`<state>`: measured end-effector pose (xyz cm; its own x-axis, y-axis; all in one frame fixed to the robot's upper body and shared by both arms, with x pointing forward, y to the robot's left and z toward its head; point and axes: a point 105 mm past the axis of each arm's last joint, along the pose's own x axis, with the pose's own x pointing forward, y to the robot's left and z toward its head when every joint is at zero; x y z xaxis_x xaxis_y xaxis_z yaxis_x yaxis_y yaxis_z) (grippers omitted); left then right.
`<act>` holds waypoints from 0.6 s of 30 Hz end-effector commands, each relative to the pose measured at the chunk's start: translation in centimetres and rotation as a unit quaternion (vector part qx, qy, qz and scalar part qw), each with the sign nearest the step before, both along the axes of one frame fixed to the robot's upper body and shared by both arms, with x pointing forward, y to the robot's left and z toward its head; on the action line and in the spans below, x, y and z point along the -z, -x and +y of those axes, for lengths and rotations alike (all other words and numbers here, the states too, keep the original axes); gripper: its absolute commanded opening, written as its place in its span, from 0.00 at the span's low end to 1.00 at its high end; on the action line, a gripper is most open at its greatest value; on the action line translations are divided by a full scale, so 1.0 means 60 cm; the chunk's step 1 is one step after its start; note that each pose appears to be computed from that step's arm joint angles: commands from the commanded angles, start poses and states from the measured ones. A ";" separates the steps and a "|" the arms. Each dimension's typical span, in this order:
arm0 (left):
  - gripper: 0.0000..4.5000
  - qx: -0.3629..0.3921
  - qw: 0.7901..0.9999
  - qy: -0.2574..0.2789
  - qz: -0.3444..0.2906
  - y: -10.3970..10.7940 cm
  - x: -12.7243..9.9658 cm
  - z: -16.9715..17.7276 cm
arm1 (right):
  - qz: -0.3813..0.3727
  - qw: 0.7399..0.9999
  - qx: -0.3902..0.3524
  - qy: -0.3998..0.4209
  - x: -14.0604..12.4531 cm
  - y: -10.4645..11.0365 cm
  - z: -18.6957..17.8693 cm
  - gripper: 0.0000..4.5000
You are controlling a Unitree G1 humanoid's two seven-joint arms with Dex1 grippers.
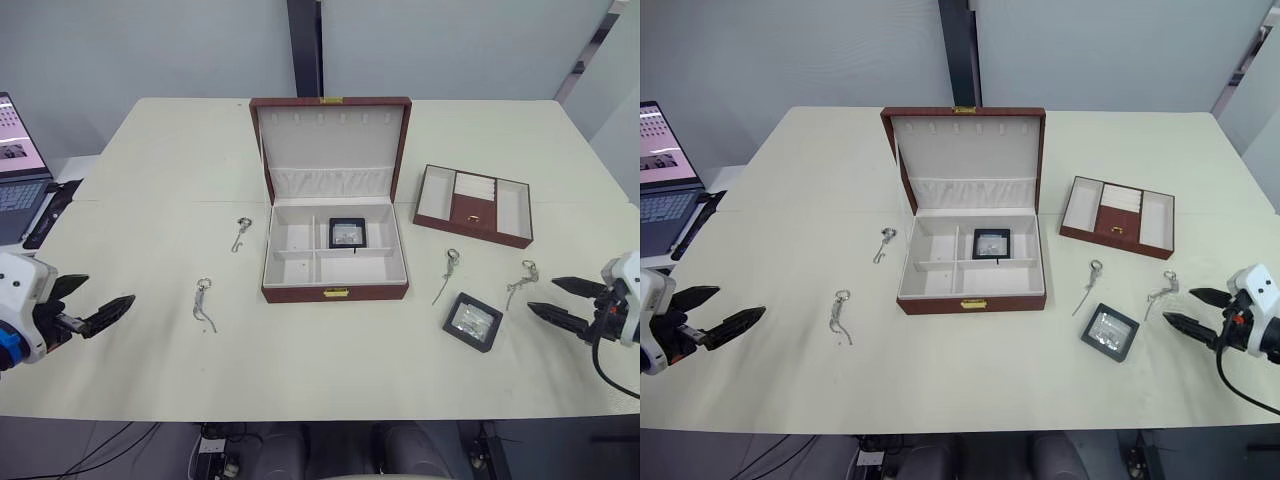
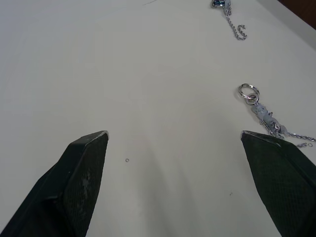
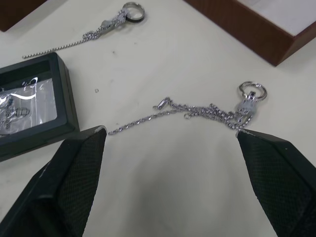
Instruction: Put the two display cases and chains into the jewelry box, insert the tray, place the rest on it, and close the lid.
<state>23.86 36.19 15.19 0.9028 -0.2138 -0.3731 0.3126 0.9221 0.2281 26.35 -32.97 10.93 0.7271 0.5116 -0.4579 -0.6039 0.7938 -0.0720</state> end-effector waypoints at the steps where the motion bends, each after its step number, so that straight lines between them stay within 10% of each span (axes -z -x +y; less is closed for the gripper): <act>1: 0.99 0.005 1.000 -0.018 -0.005 0.001 -0.015 -0.001 | -0.023 1.000 -0.003 0.016 -0.025 -0.004 -0.005 1.00; 18: 0.99 -0.025 0.996 0.048 -0.068 0.004 -0.025 -0.053 | -0.076 0.992 -0.092 -0.032 -0.077 -0.019 0.087 1.00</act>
